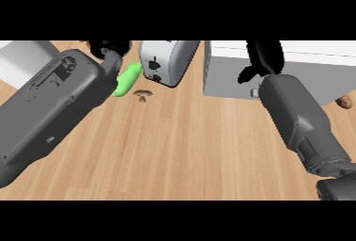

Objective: Pick up the can, place it into the drawer and close the drawer

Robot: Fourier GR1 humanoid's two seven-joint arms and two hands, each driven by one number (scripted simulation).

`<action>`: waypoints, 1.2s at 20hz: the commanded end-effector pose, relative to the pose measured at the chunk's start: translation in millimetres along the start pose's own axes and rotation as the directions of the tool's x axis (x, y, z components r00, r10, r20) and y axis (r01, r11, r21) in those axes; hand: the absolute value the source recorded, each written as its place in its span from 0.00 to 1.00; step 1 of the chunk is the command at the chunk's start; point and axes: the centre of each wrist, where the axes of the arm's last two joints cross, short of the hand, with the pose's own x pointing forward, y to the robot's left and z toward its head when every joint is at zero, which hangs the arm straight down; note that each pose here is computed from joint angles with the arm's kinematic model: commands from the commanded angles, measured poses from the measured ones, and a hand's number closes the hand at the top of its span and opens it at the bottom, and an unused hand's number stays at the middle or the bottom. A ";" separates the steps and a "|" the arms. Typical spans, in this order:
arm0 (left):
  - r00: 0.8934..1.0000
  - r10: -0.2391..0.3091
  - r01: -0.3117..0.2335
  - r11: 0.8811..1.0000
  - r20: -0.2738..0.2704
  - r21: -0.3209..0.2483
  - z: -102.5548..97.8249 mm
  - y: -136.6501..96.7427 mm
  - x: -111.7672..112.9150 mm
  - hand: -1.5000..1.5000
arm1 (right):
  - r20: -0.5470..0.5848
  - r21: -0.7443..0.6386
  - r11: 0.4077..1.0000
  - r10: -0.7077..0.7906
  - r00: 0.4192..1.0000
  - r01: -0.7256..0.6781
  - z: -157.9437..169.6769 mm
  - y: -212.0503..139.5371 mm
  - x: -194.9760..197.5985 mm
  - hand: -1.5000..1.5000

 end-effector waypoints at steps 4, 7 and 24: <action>1.000 -0.015 0.015 1.000 -0.001 -0.003 5.2 -0.9 0.7 0.00 | -0.013 -0.057 0.998 0.027 1.000 -0.028 -27.4 -26.6 2.9 0.00; 1.000 -0.005 0.005 1.000 0.001 -0.023 12.2 2.8 1.4 0.00 | -0.045 -0.038 0.999 0.028 0.999 -0.029 -41.1 -46.3 -6.6 0.00; 1.000 0.013 -0.013 1.000 -0.005 -0.018 14.8 10.3 8.5 0.00 | -0.085 -0.045 0.737 -0.675 0.733 0.674 -40.2 -37.6 8.4 0.00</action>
